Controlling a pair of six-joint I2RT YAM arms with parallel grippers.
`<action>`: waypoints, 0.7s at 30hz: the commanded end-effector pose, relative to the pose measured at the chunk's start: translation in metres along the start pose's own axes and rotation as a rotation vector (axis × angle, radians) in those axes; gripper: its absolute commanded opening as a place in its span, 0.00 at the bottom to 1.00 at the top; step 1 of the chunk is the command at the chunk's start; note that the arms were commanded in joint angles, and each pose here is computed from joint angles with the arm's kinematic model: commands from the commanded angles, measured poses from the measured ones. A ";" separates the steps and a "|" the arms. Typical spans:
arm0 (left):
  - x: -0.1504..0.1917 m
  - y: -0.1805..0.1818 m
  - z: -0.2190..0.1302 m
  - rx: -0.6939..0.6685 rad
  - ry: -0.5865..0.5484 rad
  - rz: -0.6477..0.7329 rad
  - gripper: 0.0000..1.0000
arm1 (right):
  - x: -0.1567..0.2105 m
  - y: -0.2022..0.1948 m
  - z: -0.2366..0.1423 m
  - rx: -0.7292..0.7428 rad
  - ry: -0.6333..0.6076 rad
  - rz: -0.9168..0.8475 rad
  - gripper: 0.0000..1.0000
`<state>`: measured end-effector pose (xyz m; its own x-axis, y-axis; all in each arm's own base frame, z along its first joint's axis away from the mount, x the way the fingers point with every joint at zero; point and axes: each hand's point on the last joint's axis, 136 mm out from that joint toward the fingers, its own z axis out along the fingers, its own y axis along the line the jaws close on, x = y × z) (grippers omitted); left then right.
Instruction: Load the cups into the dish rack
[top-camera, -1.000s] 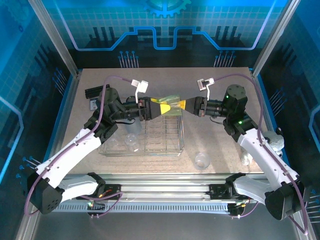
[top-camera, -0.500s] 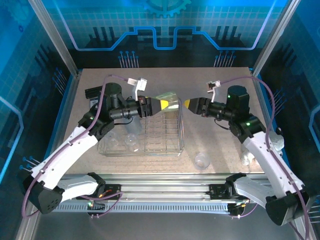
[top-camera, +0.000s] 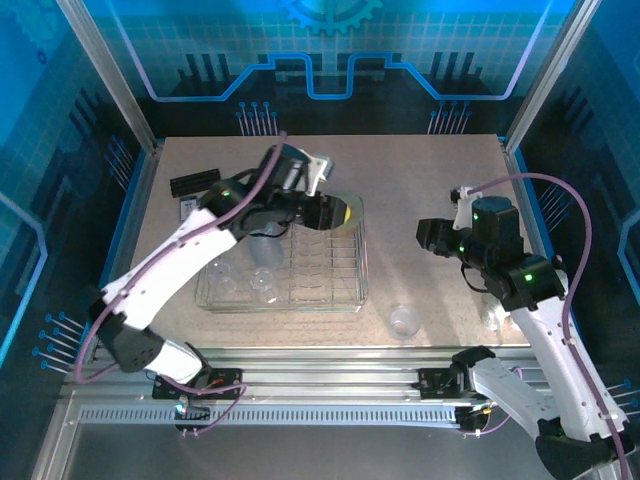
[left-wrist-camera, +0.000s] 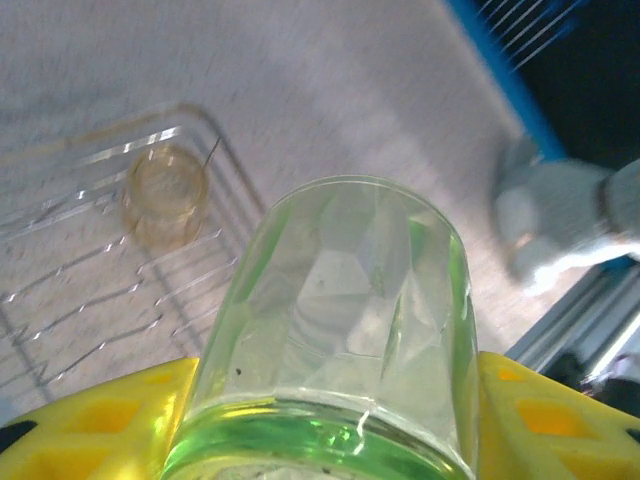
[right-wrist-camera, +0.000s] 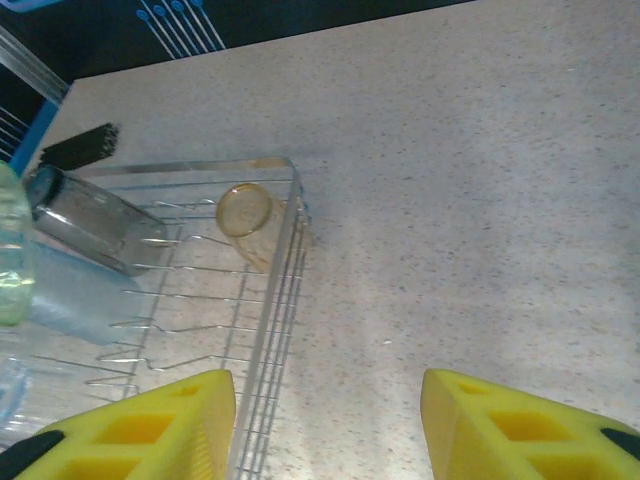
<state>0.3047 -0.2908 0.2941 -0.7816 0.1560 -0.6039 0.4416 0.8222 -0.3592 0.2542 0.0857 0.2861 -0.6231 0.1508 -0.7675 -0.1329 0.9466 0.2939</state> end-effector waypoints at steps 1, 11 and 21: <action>0.025 0.021 0.014 -0.165 0.164 0.056 0.10 | 0.010 -0.016 -0.001 0.076 0.022 -0.047 0.53; 0.038 0.037 0.064 -0.336 0.340 0.083 0.17 | 0.011 -0.019 -0.007 0.084 0.010 -0.140 0.54; 0.050 0.056 0.101 -0.425 0.443 0.110 0.22 | 0.011 -0.024 -0.009 0.104 -0.019 -0.203 0.58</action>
<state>0.3337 -0.2959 0.1716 -0.8970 0.3622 -0.2535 0.3699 0.9289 0.0182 0.2428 0.0688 0.2804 -0.5822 -0.0150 -0.8129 -0.1815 0.9770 0.1120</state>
